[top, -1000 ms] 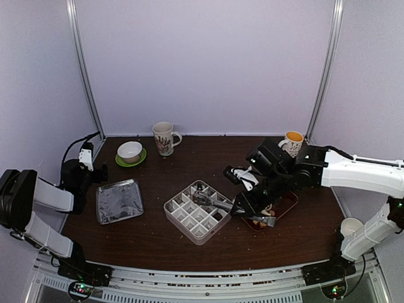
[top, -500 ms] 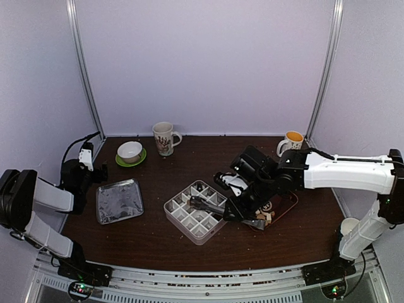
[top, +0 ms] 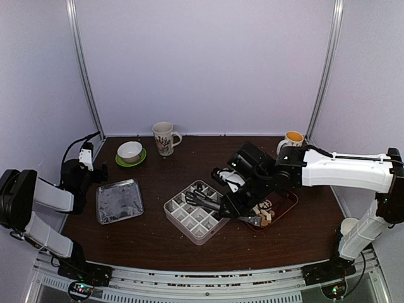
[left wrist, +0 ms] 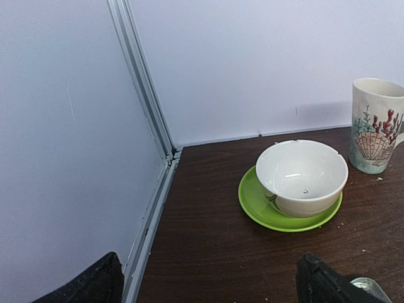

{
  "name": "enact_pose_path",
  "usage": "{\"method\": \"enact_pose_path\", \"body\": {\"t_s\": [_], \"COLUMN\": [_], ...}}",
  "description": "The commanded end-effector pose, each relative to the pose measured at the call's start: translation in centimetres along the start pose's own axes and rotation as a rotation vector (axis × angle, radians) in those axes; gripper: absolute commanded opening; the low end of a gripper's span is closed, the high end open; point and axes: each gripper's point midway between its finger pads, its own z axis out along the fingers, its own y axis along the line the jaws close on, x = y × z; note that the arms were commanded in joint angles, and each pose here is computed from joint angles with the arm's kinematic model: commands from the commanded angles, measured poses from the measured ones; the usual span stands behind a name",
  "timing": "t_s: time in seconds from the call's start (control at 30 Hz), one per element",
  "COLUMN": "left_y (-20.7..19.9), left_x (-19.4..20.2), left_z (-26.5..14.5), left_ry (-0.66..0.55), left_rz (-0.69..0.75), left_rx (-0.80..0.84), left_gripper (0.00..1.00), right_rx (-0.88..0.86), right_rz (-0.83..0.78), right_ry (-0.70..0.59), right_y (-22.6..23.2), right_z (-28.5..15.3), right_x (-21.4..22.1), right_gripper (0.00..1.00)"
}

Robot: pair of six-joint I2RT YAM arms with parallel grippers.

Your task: Pack the chocolate

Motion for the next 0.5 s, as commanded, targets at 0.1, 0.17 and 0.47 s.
{"method": "enact_pose_path", "body": {"t_s": [0.1,0.17,0.47], "left_y": [0.6,0.5,0.5], "left_x": [-1.2,-1.1,-1.1], "left_z": [0.0,0.0,0.0], "left_ry": [-0.050,-0.050,-0.048], "left_rz": [-0.010,-0.008,-0.009], "left_rx": [-0.018,-0.017,-0.017], "left_gripper": [0.98,0.98,0.98], "right_rx": [0.069,0.086,0.278], "right_rz": [-0.016,-0.015,0.061], "right_ry": [-0.124,-0.143,-0.041], "right_y": [-0.6,-1.1,-6.5], "right_z": [-4.3,-5.2,-8.9], "right_x": [-1.8,-1.7,3.2], "right_gripper": [0.35,0.35,0.33]}}
